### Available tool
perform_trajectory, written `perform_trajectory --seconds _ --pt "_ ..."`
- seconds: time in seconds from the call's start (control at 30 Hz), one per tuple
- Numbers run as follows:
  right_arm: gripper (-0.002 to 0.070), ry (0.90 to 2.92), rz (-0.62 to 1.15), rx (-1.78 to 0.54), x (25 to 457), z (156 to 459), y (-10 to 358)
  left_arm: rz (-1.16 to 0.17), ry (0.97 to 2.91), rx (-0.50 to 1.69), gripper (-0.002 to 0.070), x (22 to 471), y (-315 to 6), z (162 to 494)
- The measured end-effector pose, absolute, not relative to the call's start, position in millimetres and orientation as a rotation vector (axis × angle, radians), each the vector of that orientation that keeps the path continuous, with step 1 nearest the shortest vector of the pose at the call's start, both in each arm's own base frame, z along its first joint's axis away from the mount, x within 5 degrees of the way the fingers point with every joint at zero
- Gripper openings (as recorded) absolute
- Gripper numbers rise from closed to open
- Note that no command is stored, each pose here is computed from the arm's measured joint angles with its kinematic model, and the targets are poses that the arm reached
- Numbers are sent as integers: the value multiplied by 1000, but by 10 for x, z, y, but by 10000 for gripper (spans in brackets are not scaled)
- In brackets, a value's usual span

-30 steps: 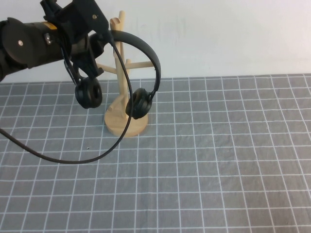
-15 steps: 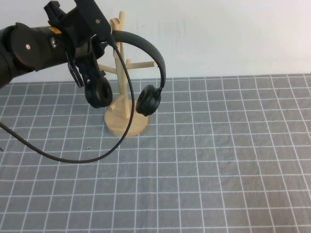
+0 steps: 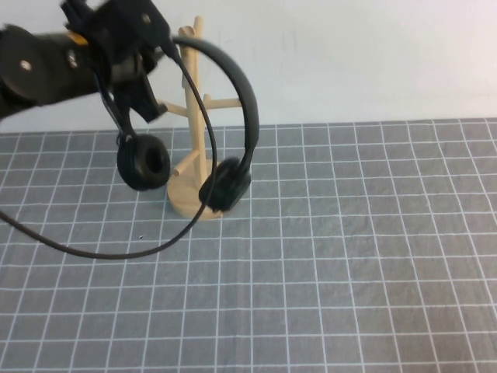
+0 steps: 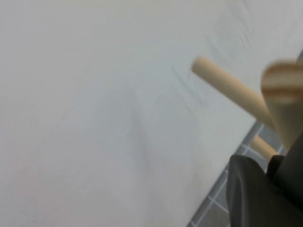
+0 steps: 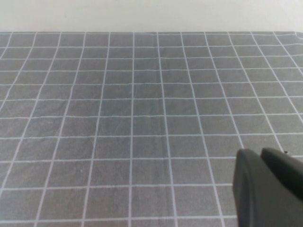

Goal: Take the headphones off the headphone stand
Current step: Pick up the headphones from the headphone stand, then place the headphones on the table

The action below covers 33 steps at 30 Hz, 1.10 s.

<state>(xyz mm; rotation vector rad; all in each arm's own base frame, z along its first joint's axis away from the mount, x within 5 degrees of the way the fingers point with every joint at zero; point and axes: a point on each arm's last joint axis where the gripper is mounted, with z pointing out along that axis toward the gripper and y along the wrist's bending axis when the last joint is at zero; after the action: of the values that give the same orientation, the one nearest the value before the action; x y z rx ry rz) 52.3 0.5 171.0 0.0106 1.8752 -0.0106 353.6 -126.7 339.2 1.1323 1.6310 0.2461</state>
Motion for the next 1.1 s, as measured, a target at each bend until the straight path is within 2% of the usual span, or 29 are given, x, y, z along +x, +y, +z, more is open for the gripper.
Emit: perform_trajectory --seconds 0.27,0.37,0.53,0.63,0.83,0.97,1.1 --pt "-9 1875 -11 11 523 1710 5 168 1566 1042 43 3072 -1158 3962" --pt "-9 1875 -11 11 523 1710 5 97 1572 1033 43 2819 -1114 4144" --pt "-9 1875 -11 11 523 1710 5 -101 1678 980 43 2456 -1071 4286" --pt "-9 1875 -11 11 523 1710 5 -237 1808 988 43 2364 -1128 4199" --pt "-9 1875 -11 11 523 1710 5 -363 2012 1026 43 2457 -1433 3868" --pt "-9 1875 -11 11 523 1710 5 -345 2178 1107 43 2561 -1758 3473" --pt "-9 1875 -11 11 523 1710 5 -240 2337 1165 43 2704 -2010 3003"
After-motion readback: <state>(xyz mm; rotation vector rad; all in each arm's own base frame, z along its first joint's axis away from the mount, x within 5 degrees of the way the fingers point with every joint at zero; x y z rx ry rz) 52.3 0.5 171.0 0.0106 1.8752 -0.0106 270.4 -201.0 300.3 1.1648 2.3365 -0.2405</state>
